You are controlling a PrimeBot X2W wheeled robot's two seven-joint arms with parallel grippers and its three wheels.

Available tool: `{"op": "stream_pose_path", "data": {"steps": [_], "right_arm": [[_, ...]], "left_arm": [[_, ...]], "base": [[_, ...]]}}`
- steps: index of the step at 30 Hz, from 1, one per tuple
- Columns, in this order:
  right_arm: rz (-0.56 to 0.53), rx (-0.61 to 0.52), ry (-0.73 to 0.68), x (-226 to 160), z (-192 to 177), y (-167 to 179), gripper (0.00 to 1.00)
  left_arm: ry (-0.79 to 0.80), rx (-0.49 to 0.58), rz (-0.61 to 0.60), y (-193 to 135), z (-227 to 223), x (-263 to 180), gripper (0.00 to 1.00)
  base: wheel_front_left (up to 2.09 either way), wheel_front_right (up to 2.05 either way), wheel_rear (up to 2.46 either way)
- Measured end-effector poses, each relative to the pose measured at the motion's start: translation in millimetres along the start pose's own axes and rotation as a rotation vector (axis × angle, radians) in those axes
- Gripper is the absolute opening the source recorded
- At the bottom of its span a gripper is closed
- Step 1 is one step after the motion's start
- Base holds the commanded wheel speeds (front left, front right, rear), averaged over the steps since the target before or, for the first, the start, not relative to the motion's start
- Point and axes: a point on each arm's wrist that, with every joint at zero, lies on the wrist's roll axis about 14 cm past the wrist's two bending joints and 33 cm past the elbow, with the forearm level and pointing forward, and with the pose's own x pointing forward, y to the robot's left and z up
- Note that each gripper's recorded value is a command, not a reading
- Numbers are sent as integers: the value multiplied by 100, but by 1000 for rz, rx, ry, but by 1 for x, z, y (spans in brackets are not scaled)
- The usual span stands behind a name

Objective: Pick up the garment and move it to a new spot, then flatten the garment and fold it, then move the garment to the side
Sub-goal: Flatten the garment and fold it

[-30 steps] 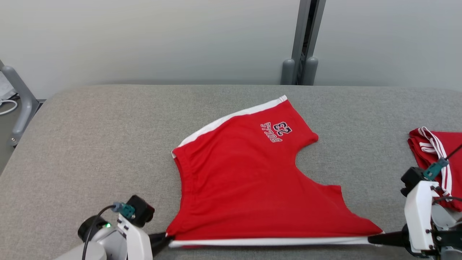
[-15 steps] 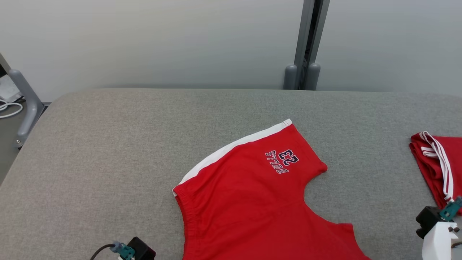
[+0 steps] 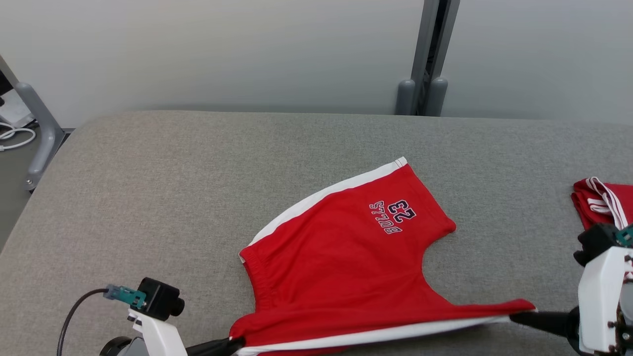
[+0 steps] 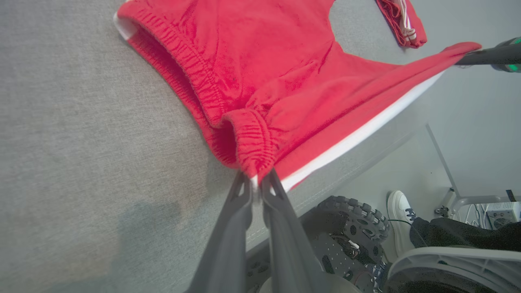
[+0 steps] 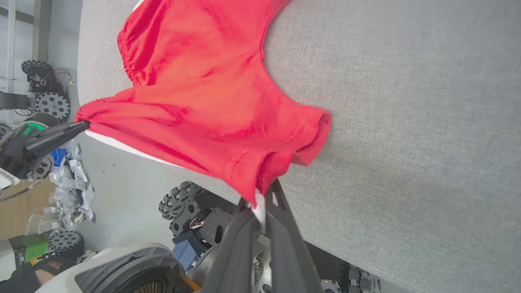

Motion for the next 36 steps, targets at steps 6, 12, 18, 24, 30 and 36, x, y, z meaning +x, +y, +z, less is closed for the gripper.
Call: {"op": "stream_pose_path", "data": {"steps": [6,12,18,24,30,36], "right_arm": [[21,-40,-144,-3,51,14,0],[29,-72,-224,4,87,19,0],[32,-100,-293,18,122,21,0],[34,-121,-314,42,150,19,0],[39,-153,-324,73,179,20,0],[27,-181,-333,100,198,18,0]], "left_arm": [[-66,-98,-54,-7,21,-1,0],[-157,-207,-113,-11,52,2,0],[-203,-309,-142,-7,70,12,0],[-271,-410,-134,10,91,25,0],[-339,-506,-85,36,108,40,0],[-352,-556,-44,51,108,53,0]], "base": [[0,0,0],[0,0,0],[0,0,0],[0,0,0],[0,0,0],[0,0,0]]}}
